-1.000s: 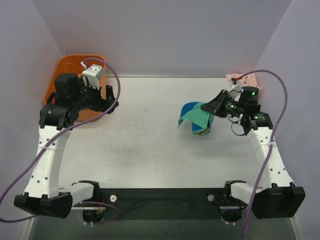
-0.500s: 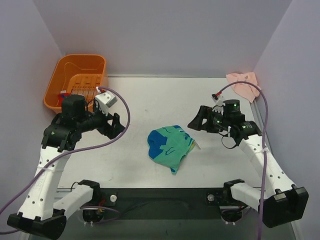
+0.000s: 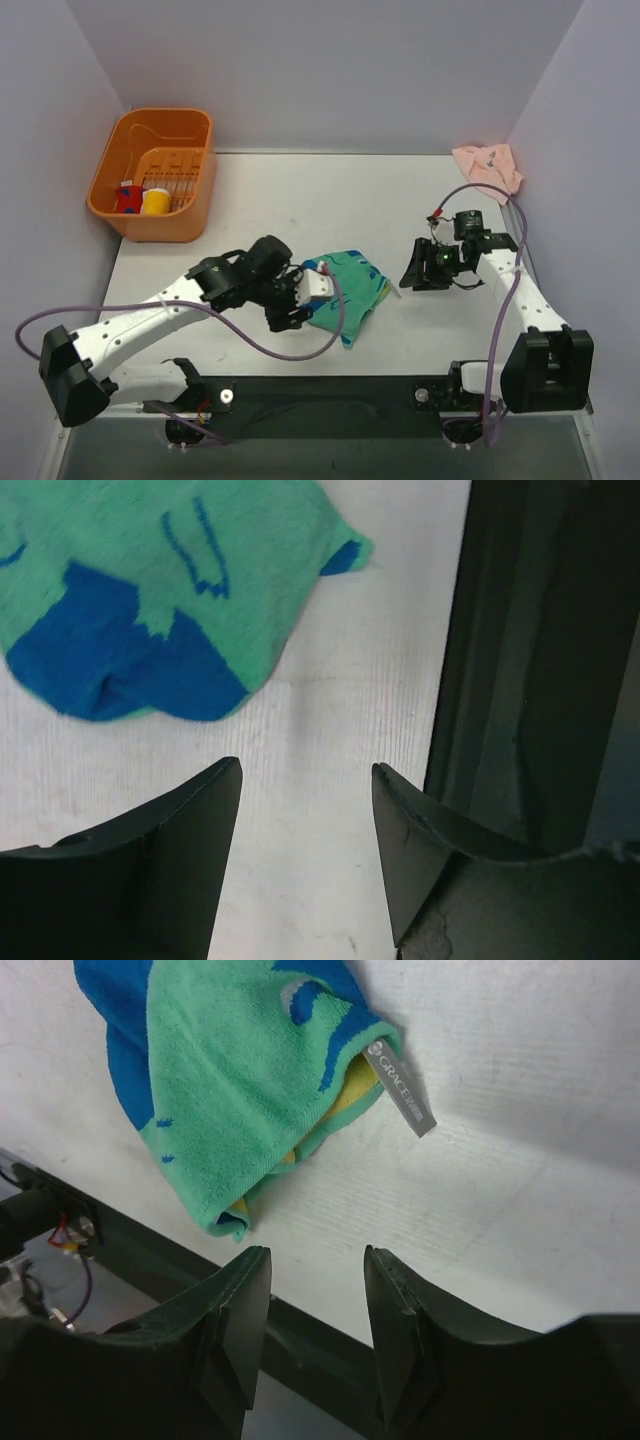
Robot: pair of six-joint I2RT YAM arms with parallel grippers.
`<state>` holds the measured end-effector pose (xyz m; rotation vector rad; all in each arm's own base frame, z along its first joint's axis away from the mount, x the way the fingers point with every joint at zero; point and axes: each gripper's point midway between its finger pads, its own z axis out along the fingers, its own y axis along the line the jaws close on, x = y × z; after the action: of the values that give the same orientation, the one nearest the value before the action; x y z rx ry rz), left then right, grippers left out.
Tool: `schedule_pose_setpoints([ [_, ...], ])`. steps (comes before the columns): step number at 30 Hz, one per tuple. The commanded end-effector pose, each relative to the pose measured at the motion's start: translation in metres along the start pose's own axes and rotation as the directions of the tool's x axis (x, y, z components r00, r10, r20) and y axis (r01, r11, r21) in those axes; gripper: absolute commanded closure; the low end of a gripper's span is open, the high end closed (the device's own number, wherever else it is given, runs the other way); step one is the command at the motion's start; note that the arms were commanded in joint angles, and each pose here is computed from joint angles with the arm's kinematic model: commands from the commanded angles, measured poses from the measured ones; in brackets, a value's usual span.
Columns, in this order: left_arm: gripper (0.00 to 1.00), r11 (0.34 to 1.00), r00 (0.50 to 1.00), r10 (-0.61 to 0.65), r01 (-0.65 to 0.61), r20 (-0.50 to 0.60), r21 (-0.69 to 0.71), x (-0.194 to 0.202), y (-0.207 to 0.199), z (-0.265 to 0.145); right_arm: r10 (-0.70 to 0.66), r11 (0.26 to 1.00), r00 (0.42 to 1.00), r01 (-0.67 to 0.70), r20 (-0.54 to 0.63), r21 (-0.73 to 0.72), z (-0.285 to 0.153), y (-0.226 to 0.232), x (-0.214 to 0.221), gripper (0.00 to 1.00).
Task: Roll the towels
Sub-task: Flatten the towel
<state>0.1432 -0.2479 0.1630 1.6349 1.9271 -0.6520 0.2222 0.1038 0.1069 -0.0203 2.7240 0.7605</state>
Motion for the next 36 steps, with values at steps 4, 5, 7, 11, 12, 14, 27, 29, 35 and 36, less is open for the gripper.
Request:
schedule_pose_setpoints([
  [4,0.38,0.934,0.938,0.344,-0.347,0.043,0.085,-0.045,-0.024,0.056,0.224,0.963,0.970,-0.235,-0.095,-0.132,-0.005,-0.005,-0.007,0.57],
  [5,0.38,0.929,0.935,0.350,-0.354,0.055,0.104,-0.048,-0.027,0.063,0.269,0.951,0.959,-0.279,-0.090,-0.135,-0.006,-0.010,-0.009,0.56],
  [7,0.38,0.913,0.922,0.380,-0.387,0.074,0.131,-0.054,-0.029,0.082,0.301,0.939,0.949,-0.312,-0.096,-0.143,-0.006,-0.013,-0.008,0.52],
  [11,0.37,0.899,0.905,0.422,-0.424,0.044,0.109,-0.054,-0.014,0.116,0.320,0.933,0.944,-0.329,-0.084,-0.144,-0.008,-0.016,-0.010,0.43],
  [12,0.37,0.894,0.901,0.434,-0.434,0.021,0.115,-0.048,-0.011,0.126,0.323,0.932,0.943,-0.332,-0.081,-0.145,-0.009,-0.017,-0.010,0.41],
  [14,0.37,0.887,0.893,0.450,-0.449,0.020,0.109,-0.048,-0.006,0.137,0.325,0.931,0.943,-0.333,-0.077,-0.150,-0.011,-0.016,-0.011,0.41],
  [27,0.80,0.877,0.887,0.460,-0.449,-0.030,0.172,-0.034,-0.004,0.163,0.330,0.924,0.939,-0.342,-0.095,-0.173,-0.022,-0.010,-0.003,0.41],
  [29,0.96,0.887,0.905,0.425,-0.419,0.011,0.191,-0.049,-0.011,0.153,0.329,0.924,0.940,-0.341,-0.096,-0.172,-0.021,-0.010,-0.004,0.41],
  [35,1.00,0.958,0.968,0.158,-0.198,0.196,0.208,-0.132,-0.006,0.095,0.328,0.923,0.939,-0.341,-0.101,-0.180,-0.020,-0.011,-0.010,0.42],
  [36,1.00,0.969,0.978,0.050,-0.097,0.202,0.226,-0.140,0.000,0.089,0.329,0.922,0.938,-0.344,-0.108,-0.179,-0.019,-0.012,-0.010,0.42],
])
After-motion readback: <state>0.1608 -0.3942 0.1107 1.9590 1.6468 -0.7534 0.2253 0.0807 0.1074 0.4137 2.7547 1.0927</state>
